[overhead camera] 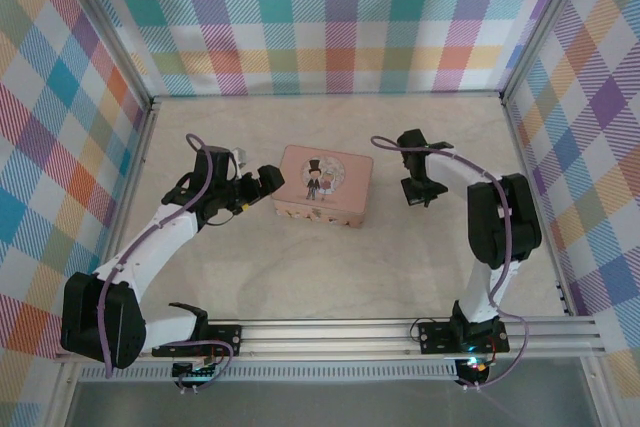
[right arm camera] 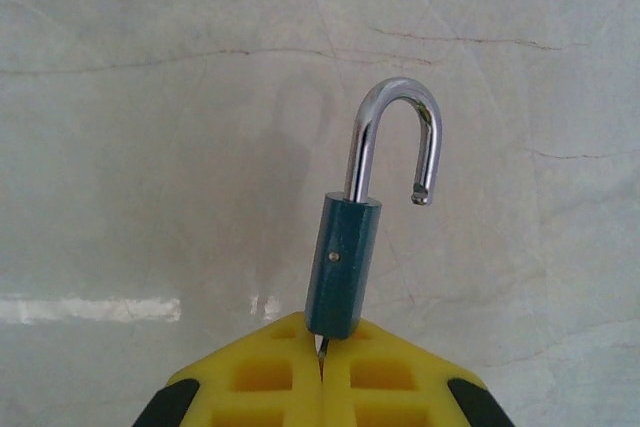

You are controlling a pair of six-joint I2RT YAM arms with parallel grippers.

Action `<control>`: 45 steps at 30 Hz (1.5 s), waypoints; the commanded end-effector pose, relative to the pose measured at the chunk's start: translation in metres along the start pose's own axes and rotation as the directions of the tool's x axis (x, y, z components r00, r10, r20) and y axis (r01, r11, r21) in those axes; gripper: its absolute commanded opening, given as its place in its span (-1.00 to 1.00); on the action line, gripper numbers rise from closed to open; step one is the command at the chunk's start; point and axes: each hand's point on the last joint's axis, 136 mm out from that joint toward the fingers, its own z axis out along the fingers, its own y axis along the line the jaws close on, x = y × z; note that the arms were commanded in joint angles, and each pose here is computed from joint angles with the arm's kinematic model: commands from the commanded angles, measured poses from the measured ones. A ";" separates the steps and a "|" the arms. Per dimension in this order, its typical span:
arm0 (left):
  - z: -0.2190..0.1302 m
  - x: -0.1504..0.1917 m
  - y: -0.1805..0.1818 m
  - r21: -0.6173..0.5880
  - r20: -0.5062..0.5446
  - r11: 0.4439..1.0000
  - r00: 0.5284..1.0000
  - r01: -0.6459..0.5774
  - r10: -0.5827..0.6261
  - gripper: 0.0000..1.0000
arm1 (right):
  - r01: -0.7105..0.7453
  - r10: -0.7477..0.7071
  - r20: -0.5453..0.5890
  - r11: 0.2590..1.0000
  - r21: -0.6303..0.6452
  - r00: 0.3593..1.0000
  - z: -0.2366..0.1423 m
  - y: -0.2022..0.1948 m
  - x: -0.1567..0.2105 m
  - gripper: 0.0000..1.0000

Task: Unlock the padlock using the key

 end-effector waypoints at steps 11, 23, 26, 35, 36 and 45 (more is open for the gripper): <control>0.003 -0.001 0.012 -0.027 0.016 0.999 1.000 0.021 -0.021 1.00 | -0.014 0.013 -0.029 1.000 -0.021 0.999 0.008 0.002 -0.008 -0.68; -0.008 -0.014 0.013 -0.077 0.075 0.997 0.997 -0.001 0.006 1.00 | -0.114 0.121 0.136 0.992 -0.059 0.983 -0.053 -0.014 -0.024 -0.08; -0.017 -0.020 0.016 -0.123 0.106 0.992 0.994 -0.014 0.027 1.00 | -0.144 0.160 0.201 0.985 -0.090 0.967 -0.069 -0.016 -0.025 0.12; -0.053 -0.066 0.033 -0.398 0.224 0.905 0.940 -0.154 0.258 1.00 | -0.285 0.336 0.454 0.942 -0.178 0.825 -0.111 -0.037 -0.037 0.99; -0.057 -0.073 0.037 -0.438 0.245 0.882 0.922 -0.172 0.301 1.00 | -0.313 0.364 0.478 0.932 -0.185 0.799 -0.113 -0.043 -0.035 0.99; -0.070 -0.110 0.110 -0.671 0.373 0.728 0.785 -0.140 0.494 1.00 | -0.404 0.364 0.702 0.907 -0.118 0.613 -0.095 -0.077 -0.020 0.99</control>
